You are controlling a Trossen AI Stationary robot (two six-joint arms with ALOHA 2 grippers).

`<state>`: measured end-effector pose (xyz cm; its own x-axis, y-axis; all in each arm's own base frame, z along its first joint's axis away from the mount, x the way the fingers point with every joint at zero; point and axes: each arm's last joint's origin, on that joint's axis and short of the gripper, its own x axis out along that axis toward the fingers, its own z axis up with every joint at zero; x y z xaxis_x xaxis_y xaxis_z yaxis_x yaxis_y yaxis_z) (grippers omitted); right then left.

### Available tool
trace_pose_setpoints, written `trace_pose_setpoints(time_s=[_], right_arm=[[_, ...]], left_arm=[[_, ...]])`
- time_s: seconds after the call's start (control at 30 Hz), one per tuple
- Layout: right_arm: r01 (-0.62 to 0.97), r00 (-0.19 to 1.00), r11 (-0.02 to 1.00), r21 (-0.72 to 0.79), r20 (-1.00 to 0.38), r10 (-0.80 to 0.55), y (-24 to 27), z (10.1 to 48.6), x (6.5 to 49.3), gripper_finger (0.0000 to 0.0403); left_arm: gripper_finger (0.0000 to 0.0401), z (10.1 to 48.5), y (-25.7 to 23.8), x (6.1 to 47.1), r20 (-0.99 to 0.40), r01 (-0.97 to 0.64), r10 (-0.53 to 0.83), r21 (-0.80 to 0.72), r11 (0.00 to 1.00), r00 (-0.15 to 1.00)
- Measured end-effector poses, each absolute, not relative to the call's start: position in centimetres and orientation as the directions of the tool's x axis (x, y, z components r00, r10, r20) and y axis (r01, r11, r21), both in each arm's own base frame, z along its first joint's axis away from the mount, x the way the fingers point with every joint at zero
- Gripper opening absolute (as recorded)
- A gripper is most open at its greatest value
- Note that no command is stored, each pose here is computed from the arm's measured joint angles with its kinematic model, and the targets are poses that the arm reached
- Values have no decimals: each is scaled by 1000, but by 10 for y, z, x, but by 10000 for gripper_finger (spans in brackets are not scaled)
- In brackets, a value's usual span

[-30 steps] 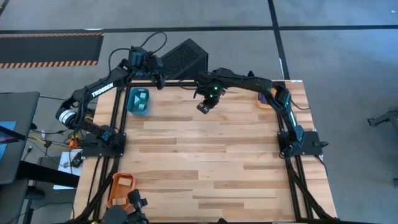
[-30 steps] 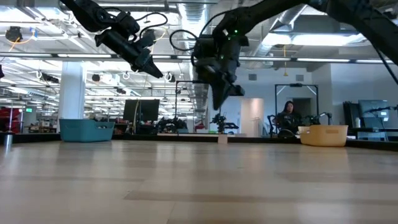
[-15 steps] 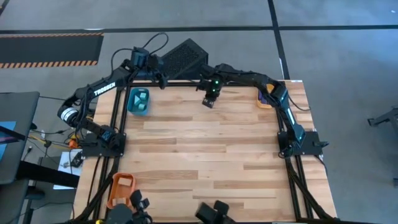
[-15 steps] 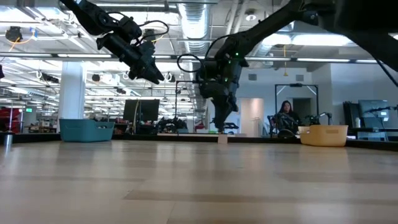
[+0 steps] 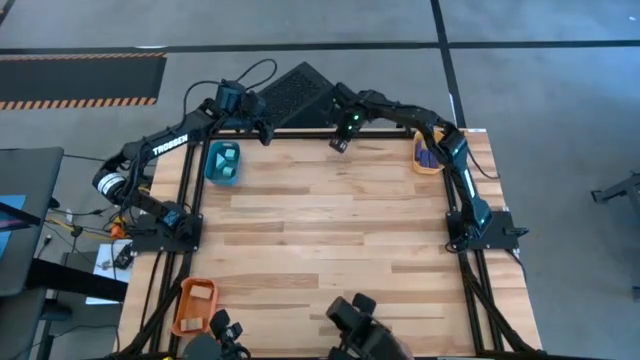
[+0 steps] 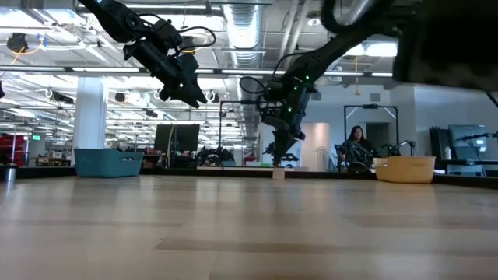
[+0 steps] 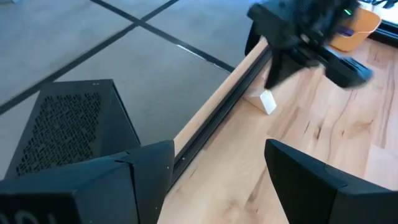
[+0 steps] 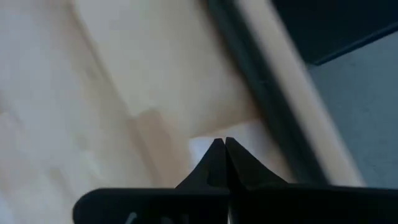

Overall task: Sort & place blocks by color
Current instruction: Put the brown block into the orange bin

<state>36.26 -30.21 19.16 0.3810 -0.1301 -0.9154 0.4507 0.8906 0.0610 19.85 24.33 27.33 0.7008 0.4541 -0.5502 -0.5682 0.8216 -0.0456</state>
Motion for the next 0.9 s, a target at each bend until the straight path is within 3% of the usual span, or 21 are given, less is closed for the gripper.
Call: trace_pose_setpoints(time_s=[0.1,0.4,0.63,0.73,0.83,0.9], right_arm=[[444,368,894,57,-921,-124,-313,181,357,2],[390,251,907,159,-966,62,-304,148,351,1],[287,62,894,344,-938,341,-262,158,341,1],[239,198,907,347,-932,304,-257,181,345,1],[239,369,937,255,-916,156,-262,206,355,2],[244,410,957,158,-911,45,-265,208,365,2]], left_arm=[[238,274,243,200,-546,-569,459,-40,821,701],[238,274,244,199,-549,-620,498,-48,783,671],[238,274,243,200,-550,-628,497,-67,775,671],[238,274,243,200,-551,-642,513,-54,765,658],[238,274,244,200,-551,-644,518,-48,763,654],[238,274,244,200,-551,-638,517,-36,769,655]])
